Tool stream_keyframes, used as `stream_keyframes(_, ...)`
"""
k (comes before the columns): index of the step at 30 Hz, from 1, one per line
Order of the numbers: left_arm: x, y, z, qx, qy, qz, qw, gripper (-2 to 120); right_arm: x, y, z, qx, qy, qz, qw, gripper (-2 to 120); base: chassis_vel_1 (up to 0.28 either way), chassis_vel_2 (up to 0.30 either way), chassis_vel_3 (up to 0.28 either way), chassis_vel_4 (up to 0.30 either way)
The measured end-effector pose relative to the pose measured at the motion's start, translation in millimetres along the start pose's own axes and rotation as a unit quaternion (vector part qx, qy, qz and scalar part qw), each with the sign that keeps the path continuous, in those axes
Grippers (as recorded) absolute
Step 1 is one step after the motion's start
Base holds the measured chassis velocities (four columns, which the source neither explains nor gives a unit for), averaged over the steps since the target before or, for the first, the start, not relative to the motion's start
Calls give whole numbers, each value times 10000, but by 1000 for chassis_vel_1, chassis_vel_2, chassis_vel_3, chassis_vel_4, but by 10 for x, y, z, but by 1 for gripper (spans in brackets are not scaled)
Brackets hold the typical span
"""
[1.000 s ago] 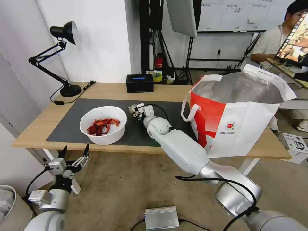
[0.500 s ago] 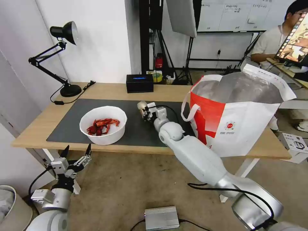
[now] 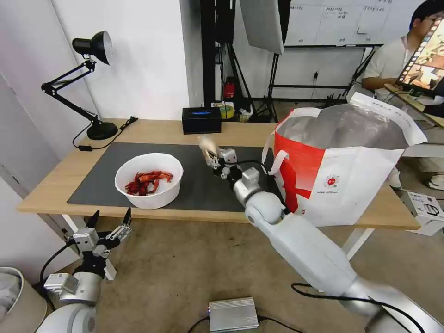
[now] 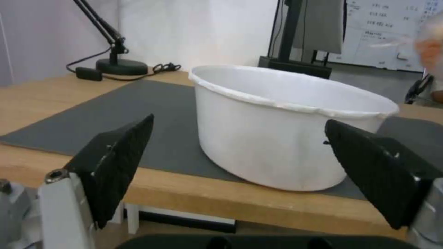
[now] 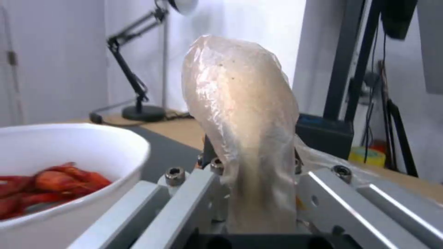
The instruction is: Pick up the trash from the table and place it into the takeout bag.
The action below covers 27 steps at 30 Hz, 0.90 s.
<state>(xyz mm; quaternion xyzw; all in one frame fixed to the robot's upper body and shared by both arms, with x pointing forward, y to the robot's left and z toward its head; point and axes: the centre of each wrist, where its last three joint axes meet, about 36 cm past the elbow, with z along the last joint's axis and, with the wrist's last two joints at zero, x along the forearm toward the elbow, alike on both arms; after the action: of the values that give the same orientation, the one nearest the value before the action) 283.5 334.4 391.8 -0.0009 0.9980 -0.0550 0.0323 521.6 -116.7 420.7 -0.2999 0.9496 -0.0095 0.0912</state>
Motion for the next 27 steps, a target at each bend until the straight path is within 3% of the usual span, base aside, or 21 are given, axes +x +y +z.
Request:
stream_keyframes(7,8,8,-4,-23,19,15,10000,100,565,57,56,-118,-136,-223,9996,6,0,0,0,0)
stream_keyframes(13,-3,11,-11,-46,15,42,10000,100,941,-158,-147,98,-438,-359,9983,6,0,0,0,0)
stream_keyframes(19,1,5,-5,-47,31,58,10000,100,1224,-266,-206,-55,-730,-375,9966,4,0,0,0,0)
stream_keyframes(27,0,0,-2,-35,25,51,10000,100,1698,-71,-143,-473,-1071,-548,9916,4,0,0,0,0)
